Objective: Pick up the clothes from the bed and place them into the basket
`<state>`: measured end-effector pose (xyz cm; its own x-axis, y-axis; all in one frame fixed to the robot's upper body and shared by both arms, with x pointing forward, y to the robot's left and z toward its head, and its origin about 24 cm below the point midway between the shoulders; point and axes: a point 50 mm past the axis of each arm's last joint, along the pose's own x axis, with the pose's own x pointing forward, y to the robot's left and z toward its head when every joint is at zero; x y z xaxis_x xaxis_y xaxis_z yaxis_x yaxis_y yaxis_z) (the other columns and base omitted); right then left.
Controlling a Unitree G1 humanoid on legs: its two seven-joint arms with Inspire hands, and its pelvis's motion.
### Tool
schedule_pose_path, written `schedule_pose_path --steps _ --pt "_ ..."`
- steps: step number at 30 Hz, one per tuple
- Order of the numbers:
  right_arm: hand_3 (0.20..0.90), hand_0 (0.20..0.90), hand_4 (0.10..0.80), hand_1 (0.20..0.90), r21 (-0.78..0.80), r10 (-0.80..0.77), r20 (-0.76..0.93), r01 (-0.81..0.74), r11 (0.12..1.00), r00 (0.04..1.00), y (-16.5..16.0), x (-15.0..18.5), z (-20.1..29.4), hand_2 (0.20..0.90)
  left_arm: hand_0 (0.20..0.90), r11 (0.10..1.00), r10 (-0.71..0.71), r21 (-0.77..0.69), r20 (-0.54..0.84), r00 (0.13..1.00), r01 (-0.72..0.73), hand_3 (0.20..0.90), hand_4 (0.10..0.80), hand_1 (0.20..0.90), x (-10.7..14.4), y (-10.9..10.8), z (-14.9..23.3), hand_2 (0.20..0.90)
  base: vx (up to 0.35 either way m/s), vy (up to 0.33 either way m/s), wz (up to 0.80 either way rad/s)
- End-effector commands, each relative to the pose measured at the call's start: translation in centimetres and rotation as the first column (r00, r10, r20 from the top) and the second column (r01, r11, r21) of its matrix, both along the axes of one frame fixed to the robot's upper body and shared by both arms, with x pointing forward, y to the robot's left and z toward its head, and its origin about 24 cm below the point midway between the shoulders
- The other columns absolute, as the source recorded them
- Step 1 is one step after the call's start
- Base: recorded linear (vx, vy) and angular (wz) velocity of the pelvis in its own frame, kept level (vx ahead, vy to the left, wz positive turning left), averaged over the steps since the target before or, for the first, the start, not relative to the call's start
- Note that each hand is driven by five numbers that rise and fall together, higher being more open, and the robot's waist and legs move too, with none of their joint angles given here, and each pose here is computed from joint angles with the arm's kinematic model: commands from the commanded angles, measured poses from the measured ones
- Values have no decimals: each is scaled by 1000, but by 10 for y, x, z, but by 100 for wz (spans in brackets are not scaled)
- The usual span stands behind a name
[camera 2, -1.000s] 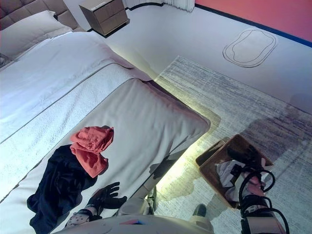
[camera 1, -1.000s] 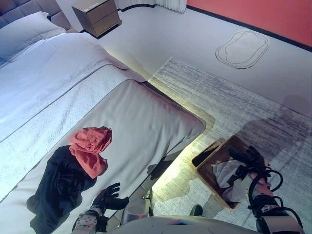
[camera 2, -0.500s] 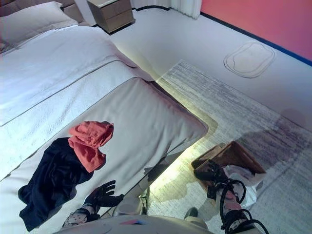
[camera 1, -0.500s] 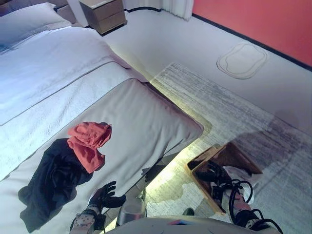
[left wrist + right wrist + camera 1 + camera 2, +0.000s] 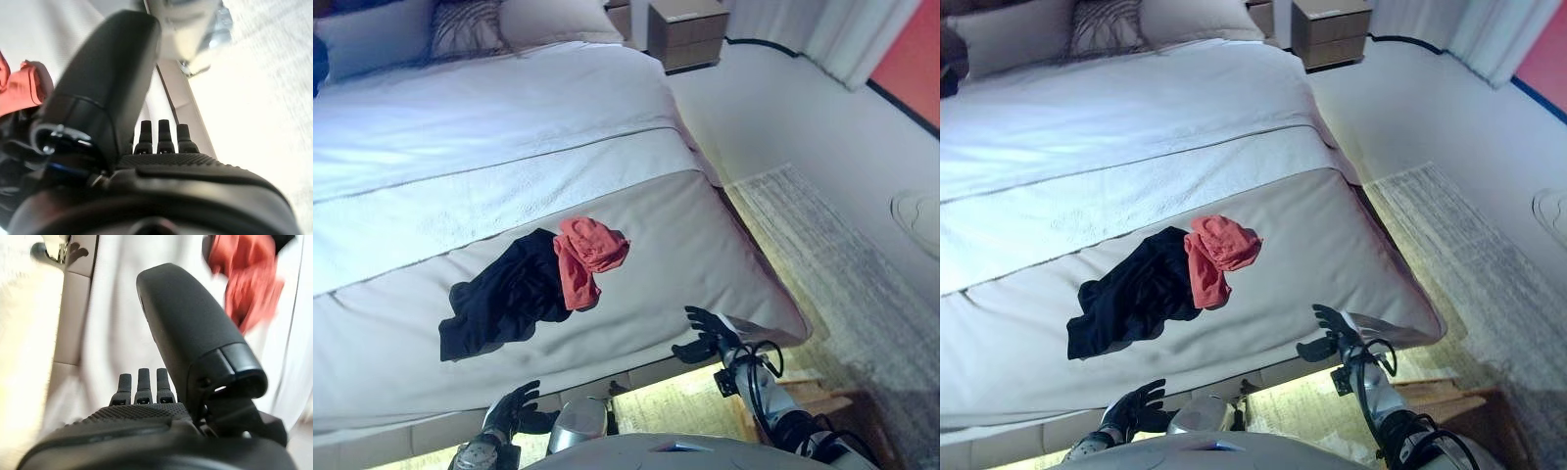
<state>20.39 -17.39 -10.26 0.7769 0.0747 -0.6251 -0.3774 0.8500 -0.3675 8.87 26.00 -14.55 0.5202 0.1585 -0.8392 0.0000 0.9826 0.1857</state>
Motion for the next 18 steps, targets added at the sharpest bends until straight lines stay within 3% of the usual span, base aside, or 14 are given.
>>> schedule_pose_path --steps 1,4,10,14,18 --pt "900 900 800 900 -147 198 238 -166 975 951 8 42 37 900 900 997 -71 -6 103 992 72 900 800 900 37 -16 8 900 185 155 67" --pt "900 900 800 900 -235 208 304 -138 962 930 4 54 47 900 900 991 -136 26 112 984 134 900 800 900 50 -15 12 900 99 -70 100" --pt "900 900 800 900 -418 325 447 -126 900 833 -3 98 88 900 900 993 -109 61 133 985 102 900 800 900 62 -3 19 900 101 -242 88" --pt "900 900 800 900 -533 298 502 19 846 812 -24 120 108 900 900 991 -117 68 79 990 112 900 800 900 42 -2 11 900 154 -189 108" --pt "900 900 800 900 -566 283 574 123 815 768 -28 148 141 900 900 990 -123 78 59 991 118 900 800 900 31 6 10 900 -10 -95 29"
